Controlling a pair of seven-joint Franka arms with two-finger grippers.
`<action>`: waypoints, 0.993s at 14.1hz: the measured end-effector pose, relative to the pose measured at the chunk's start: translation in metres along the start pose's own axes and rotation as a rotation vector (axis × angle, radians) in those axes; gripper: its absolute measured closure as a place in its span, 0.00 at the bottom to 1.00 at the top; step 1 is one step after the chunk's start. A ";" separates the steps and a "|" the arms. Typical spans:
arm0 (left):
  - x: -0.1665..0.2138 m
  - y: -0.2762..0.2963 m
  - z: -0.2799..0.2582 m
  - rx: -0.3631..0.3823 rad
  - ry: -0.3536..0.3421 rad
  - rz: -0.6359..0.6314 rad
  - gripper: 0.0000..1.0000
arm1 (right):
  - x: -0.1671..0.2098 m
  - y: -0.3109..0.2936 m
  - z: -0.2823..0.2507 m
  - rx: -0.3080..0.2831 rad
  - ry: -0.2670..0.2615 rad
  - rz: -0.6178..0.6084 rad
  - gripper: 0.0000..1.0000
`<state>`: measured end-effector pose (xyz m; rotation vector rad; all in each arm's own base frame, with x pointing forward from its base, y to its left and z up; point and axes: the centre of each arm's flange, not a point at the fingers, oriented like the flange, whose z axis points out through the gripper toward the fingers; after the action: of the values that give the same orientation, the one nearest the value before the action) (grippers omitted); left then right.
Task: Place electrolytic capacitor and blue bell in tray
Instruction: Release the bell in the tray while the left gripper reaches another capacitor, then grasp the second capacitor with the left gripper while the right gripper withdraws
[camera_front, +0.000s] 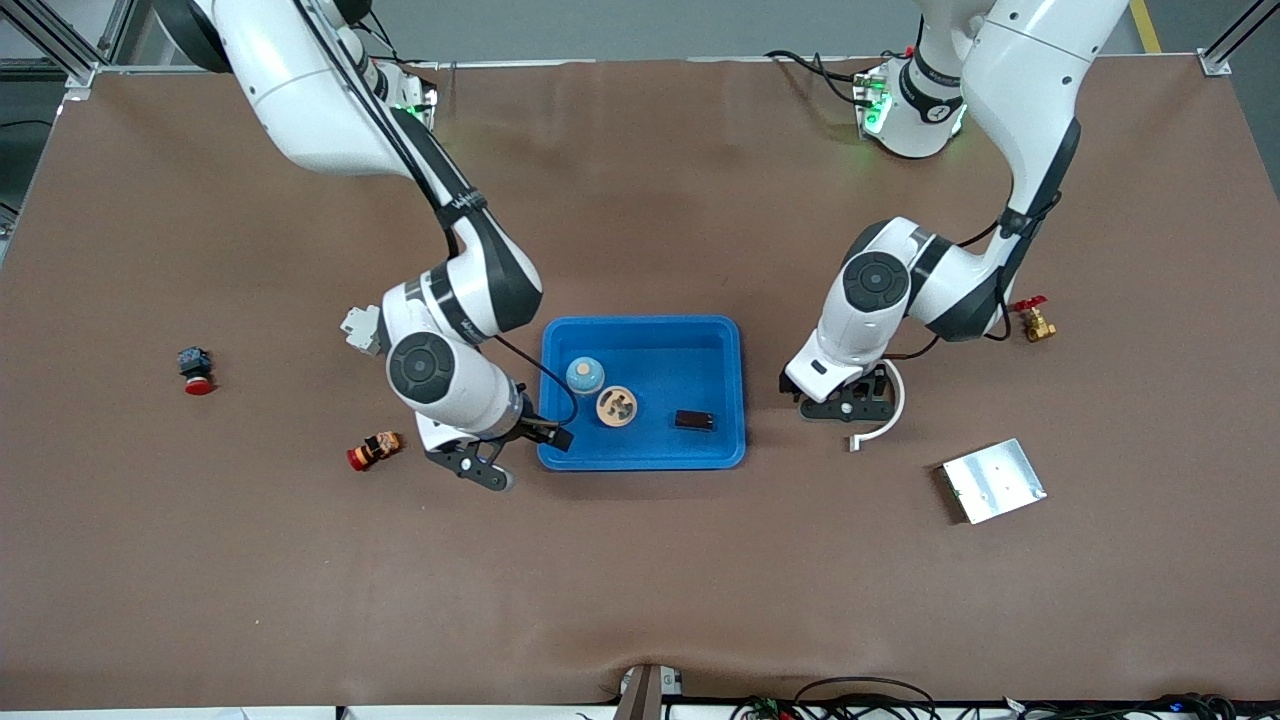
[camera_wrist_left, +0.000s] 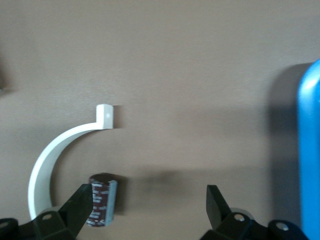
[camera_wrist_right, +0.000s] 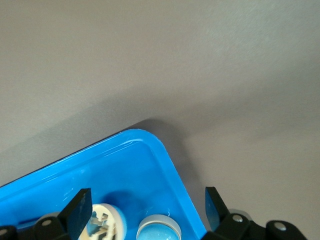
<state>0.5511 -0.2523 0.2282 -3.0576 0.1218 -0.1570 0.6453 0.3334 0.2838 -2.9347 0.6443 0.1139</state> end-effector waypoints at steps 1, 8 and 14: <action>-0.002 -0.005 0.003 -0.003 0.008 0.002 0.00 | 0.000 0.000 -0.001 0.000 0.000 -0.002 0.00; -0.022 -0.032 0.029 -0.043 0.030 -0.001 0.00 | 0.031 0.034 -0.035 -0.025 -0.013 -0.052 0.00; -0.032 -0.035 0.037 -0.049 0.020 -0.001 0.00 | 0.107 0.188 -0.206 -0.009 -0.002 -0.067 0.00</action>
<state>0.5262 -0.2117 0.1917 -3.1051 0.1267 -0.1880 0.6720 0.0896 0.4545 -2.9607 0.5465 0.1125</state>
